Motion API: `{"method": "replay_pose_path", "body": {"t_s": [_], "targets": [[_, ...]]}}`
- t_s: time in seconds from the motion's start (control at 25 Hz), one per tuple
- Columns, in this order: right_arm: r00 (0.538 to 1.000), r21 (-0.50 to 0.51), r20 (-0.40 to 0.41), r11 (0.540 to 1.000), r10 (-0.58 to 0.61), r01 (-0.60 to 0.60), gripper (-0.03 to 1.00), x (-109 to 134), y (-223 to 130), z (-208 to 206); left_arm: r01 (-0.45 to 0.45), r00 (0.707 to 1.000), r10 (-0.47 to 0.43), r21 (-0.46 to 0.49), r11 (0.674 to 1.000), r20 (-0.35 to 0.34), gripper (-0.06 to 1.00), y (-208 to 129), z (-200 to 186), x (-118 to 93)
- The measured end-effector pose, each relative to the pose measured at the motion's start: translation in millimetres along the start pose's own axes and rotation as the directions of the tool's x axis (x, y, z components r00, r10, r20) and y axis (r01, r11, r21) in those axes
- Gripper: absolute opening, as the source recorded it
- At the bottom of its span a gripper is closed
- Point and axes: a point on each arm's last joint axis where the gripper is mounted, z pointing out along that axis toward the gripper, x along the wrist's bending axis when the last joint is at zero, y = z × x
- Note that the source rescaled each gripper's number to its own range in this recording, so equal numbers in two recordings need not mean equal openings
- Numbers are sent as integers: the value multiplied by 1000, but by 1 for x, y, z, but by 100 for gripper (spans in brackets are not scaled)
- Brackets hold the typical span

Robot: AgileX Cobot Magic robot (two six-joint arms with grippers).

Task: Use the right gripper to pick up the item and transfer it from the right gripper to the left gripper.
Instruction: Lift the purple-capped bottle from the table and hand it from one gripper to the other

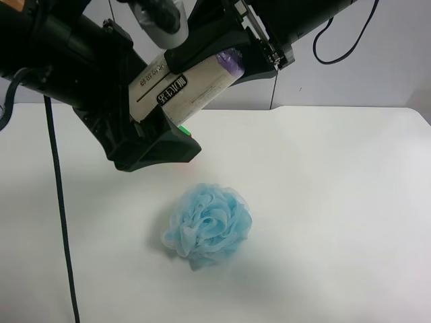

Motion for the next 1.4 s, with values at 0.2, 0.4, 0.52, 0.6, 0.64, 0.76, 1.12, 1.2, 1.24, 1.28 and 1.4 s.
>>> {"method": "replay_pose_path", "body": {"t_s": [0.2, 0.4, 0.52, 0.6, 0.64, 0.76, 1.12, 1.2, 1.24, 1.28, 1.4], "targets": [[1000, -1, -2, 1000, 1, -1, 0, 0, 0, 0, 0, 1000, 0, -13, 1000, -3, 98, 12, 6, 4], [1000, -1, -2, 1000, -2, 2, 0, 0, 0, 0, 2, 1000, -2, 22, 1000, 12, 53, 9, 11, 4], [1000, 14, -8, 1000, -2, 2, 0, 1, -1, 0, -8, 1000, 8, 34, 999, 11, 14, 8, 11, 4], [1000, 19, -12, 1000, -2, 2, 0, 1, -2, 0, -11, 1000, 10, 44, 999, 15, 0, 7, 11, 4], [1000, 20, -12, 1000, -2, 2, 0, 1, -2, 0, -13, 1000, 12, 45, 999, 16, 0, 7, 11, 3], [1000, 22, -13, 1000, -2, 3, 0, 2, -2, 0, -28, 999, 27, 45, 999, 17, 0, 7, 11, 4], [998, 46, 47, 998, -46, 44, 78, -3, -4, -1, -35, 999, 31, 86, 996, 40, 0, 3, 12, 2], [996, 55, 67, 997, -65, 61, 92, -5, -5, -1, -35, 999, 31, 90, 995, 42, 0, 3, 12, 2], [995, 57, 70, 996, -69, 65, 95, -5, -6, -1, -35, 999, 31, 90, 995, 42, 0, 3, 12, 2], [995, 60, 74, 996, -72, 68, 97, -5, -6, -1, -35, 999, 31, 90, 995, 42, 0, 3, 12, 2], [995, 69, 72, 995, -74, 69, 99, -5, -7, -2, -35, 999, 31, 90, 995, 43, 0, 3, 12, 2]]}}
